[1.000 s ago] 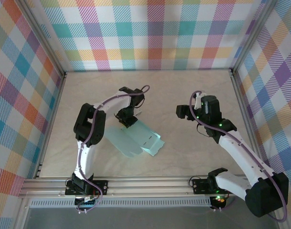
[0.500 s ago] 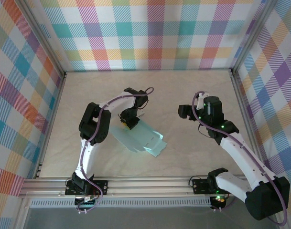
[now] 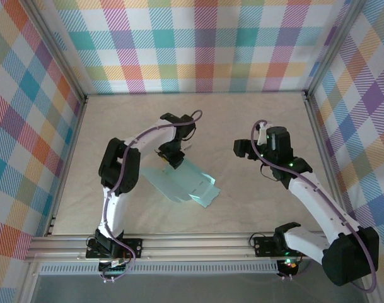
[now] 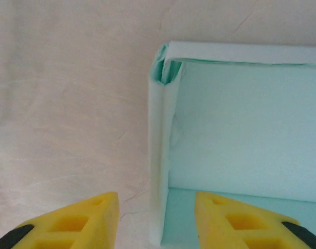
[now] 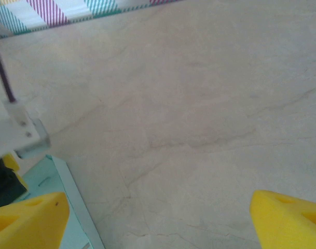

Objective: Fold the paper box

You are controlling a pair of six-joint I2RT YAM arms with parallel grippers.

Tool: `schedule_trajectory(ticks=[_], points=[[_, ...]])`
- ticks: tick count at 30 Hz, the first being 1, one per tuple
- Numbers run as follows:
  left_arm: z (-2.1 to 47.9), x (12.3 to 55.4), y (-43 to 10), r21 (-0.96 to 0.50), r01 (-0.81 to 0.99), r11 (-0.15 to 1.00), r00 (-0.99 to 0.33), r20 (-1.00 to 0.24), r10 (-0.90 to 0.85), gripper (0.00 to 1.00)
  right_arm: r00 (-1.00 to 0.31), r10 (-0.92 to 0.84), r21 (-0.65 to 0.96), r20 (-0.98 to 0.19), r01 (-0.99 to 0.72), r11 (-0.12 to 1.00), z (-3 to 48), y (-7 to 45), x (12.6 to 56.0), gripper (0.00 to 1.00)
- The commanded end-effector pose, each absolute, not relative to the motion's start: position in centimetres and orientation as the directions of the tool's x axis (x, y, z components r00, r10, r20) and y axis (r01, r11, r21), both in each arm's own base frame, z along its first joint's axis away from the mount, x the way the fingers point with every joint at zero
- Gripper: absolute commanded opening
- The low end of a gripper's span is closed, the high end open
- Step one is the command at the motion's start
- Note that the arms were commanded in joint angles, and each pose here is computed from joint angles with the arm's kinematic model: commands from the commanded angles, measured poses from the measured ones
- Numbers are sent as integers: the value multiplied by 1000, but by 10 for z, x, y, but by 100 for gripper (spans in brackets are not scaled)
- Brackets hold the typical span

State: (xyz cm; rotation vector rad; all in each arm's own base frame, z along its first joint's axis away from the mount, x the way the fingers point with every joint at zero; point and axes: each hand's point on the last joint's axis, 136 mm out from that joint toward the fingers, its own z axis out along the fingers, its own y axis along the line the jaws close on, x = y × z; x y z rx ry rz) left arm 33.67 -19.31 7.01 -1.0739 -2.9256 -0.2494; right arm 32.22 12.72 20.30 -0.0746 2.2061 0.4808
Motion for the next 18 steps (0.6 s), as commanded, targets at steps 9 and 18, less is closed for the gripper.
schedule_trajectory(ticks=[9, 18], points=[[216, 366, -185, 203, 379, 903, -741, -518, 427, 93, -661, -6, 326, -751, -379, 866, 186, 161, 337, 89], [240, 315, -67, -53, -117, 992, -713, -690, -121, 100, -639, -206, 239, -741, -538, 808, 162, 208, 359, 91]])
